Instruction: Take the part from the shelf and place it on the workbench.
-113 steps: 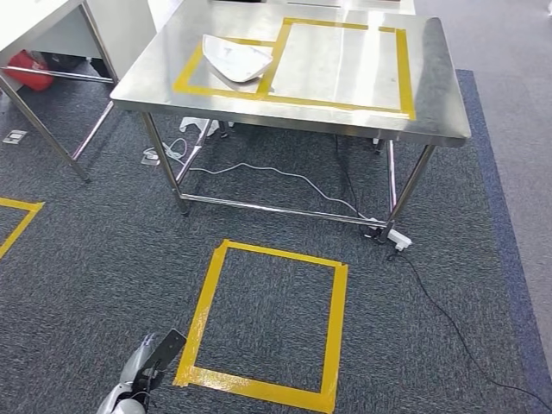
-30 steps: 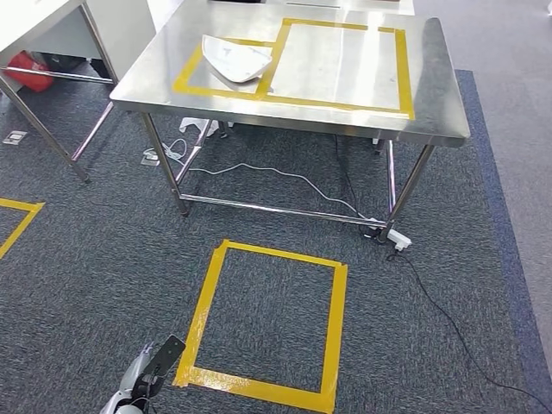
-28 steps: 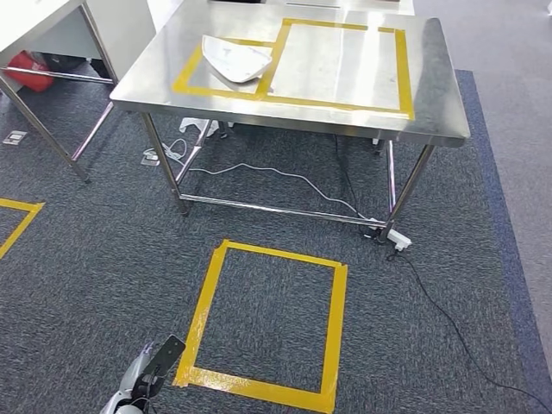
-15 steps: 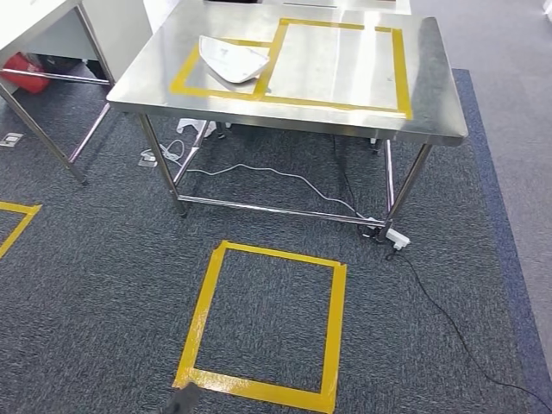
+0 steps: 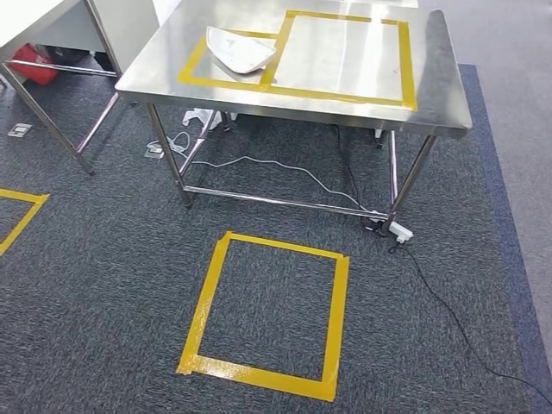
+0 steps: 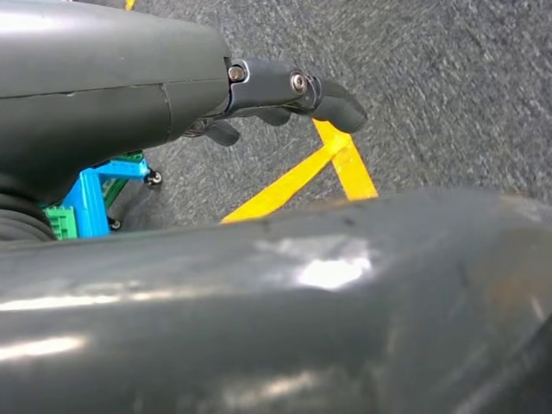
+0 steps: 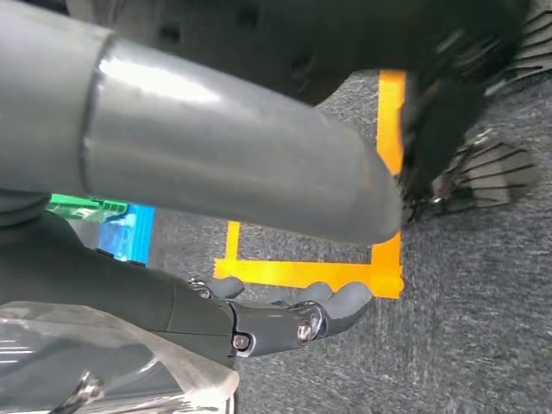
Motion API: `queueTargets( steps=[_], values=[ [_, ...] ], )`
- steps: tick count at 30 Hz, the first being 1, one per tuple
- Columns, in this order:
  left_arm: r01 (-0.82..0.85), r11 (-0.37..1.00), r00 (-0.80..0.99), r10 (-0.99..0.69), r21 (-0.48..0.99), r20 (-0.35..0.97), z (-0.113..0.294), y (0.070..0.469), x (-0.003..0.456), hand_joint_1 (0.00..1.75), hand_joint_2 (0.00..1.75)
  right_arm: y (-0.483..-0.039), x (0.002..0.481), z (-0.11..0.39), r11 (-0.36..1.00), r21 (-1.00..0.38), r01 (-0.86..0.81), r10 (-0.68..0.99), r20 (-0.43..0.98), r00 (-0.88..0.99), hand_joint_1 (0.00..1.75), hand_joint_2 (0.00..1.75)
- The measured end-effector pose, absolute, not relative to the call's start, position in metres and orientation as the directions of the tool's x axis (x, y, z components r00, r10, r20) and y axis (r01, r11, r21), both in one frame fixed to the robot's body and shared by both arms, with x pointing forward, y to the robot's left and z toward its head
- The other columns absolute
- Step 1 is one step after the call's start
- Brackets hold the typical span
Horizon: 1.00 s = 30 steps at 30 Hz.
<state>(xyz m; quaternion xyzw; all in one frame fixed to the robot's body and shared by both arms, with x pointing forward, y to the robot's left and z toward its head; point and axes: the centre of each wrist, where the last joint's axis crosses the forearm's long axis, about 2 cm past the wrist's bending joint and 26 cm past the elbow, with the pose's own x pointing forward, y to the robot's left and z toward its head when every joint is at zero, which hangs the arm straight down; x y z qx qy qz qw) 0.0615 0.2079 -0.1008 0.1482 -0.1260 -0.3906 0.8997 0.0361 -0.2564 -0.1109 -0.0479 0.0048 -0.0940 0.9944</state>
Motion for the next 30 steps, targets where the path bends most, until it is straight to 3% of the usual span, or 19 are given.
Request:
queueTargets(
  steps=[30],
  values=[
    [0.666, 0.651, 0.667, -0.738, 0.363, 0.1, -0.1006, 0.2056, 0.0614, 0.0, 0.0, -0.2567, 0.0354, -0.111, 0.975, -0.095, 0.199, -0.2, -0.004, 0.98, 0.0, 0.0]
  ],
)
